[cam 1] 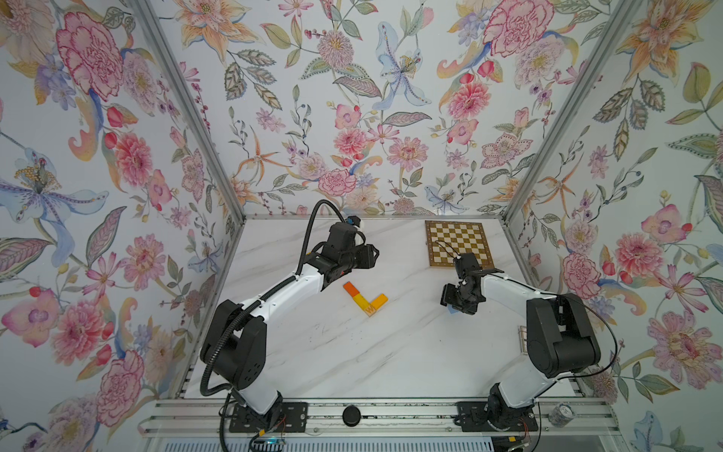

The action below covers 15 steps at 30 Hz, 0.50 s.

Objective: Assemble the letter v with building blocks
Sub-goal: Pick up the building block from the center of the board.

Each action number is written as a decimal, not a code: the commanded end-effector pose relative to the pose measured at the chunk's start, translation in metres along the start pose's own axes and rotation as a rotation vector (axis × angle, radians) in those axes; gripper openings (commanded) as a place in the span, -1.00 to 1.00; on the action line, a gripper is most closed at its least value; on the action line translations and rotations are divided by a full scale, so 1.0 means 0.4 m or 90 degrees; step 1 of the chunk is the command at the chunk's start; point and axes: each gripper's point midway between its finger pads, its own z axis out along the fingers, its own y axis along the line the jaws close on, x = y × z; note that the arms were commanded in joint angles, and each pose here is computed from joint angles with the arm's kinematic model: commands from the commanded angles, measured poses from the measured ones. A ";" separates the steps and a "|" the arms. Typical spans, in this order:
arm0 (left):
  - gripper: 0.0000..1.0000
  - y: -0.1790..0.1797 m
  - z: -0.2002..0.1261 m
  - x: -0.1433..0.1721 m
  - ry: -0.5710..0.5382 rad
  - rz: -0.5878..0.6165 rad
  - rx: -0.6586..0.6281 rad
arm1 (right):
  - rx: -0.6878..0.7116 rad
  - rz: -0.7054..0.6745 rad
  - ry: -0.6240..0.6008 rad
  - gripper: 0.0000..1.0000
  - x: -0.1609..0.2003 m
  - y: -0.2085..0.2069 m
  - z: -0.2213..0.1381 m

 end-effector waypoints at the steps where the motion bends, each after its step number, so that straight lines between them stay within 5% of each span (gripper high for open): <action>1: 0.03 0.017 0.002 -0.003 0.001 -0.008 -0.011 | -0.008 0.014 0.024 0.16 0.029 -0.002 0.022; 15: 0.03 0.021 0.000 0.007 0.005 -0.008 -0.013 | -0.018 0.038 0.016 -0.42 0.028 0.035 0.011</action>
